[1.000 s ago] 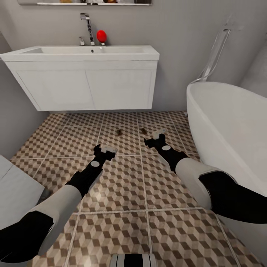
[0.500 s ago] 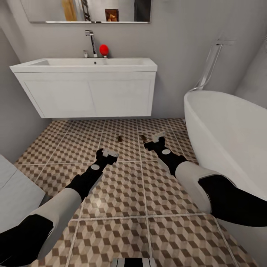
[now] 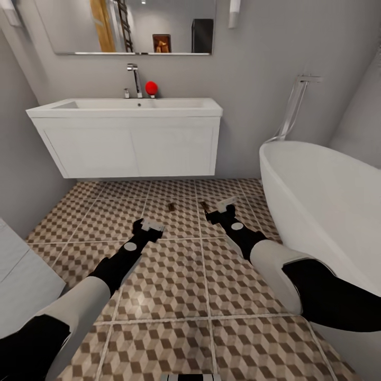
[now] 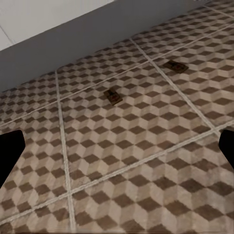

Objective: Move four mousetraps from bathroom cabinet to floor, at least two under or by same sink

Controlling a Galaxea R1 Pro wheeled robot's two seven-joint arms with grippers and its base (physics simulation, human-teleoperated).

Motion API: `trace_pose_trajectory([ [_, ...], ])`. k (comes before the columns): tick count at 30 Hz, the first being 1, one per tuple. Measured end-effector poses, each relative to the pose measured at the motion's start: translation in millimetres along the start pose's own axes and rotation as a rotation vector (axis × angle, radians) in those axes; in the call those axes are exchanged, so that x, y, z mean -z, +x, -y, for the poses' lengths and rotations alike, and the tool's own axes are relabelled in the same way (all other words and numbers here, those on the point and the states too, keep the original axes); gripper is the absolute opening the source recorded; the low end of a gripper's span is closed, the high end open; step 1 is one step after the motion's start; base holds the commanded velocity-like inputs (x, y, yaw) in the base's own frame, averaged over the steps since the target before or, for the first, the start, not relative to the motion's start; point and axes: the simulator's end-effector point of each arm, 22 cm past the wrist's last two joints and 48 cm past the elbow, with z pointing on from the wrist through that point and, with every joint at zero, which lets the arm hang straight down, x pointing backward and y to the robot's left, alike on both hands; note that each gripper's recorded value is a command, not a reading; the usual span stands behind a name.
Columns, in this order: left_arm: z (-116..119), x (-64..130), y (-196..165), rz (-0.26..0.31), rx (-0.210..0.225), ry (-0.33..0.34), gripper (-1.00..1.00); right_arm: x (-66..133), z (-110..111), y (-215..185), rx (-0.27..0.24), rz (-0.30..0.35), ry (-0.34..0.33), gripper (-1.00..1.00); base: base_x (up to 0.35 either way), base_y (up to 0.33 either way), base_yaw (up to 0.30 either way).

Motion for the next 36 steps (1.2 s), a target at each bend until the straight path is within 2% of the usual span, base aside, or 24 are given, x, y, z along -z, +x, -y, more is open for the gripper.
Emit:
trace_pose_trajectory([
  [12, -27, 19.2, -3, 0.007, 0.080, -0.038, 1.00, 21.3, 7, -4, 0.002, 0.032, 0.013, 1.00, 0.000, 0.000, 0.000],
  [18, -29, 30.8, 2, 0.008, 0.115, -0.043, 1.00, 33.5, 13, 3, 0.004, 0.035, 0.023, 1.00, 0.000, 0.000, 0.000],
  [25, -27, 44.8, 0, 0.047, 0.124, -0.045, 1.00, 45.9, 14, 2, 0.005, 0.045, 0.027, 1.00, 0.000, 0.000, 0.000],
  [36, -17, 68.5, 18, 0.040, 0.129, -0.041, 1.00, 64.0, 18, -7, 0.009, 0.078, 0.036, 1.00, 0.000, 0.000, 0.000],
])
